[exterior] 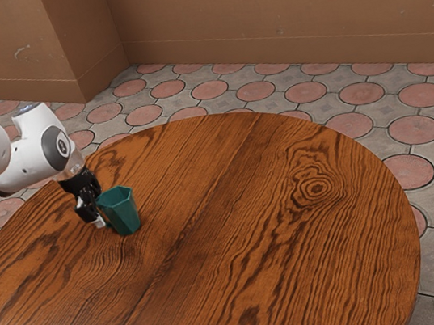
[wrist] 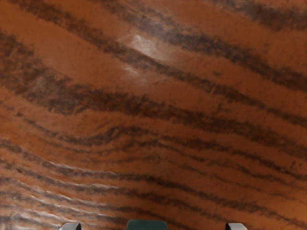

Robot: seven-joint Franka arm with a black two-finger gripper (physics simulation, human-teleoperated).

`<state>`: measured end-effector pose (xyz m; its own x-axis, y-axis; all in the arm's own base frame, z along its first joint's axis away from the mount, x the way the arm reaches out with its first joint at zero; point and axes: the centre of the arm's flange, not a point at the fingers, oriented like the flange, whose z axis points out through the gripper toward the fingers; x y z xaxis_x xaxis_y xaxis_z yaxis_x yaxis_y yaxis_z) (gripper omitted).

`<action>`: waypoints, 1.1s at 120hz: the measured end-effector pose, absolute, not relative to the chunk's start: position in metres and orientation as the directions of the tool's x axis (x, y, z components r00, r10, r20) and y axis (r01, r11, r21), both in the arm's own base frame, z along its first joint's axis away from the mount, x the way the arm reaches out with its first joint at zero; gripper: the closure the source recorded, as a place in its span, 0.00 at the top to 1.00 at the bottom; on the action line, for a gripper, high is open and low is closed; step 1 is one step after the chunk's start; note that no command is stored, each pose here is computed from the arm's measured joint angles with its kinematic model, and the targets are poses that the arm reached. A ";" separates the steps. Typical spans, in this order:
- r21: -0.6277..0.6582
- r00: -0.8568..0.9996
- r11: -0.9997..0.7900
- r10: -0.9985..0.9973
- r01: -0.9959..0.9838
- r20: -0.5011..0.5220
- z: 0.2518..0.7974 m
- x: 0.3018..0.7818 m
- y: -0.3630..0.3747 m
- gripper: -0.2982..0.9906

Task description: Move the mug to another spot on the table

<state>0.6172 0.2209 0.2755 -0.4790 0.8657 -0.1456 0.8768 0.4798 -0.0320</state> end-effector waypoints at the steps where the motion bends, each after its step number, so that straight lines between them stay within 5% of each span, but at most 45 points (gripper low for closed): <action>1: -0.032 -0.479 0.479 0.866 0.877 -0.145 0.275 0.617 0.221 0.52; 47: -0.031 -0.457 0.457 0.878 0.889 -0.144 0.273 0.617 0.219 0.36; 132: 0.064 -0.406 0.440 0.869 0.896 -0.283 0.319 0.626 0.194 0.30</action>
<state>0.6265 0.1940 0.3185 -0.4063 0.8690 -0.2825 0.8959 0.4397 0.0639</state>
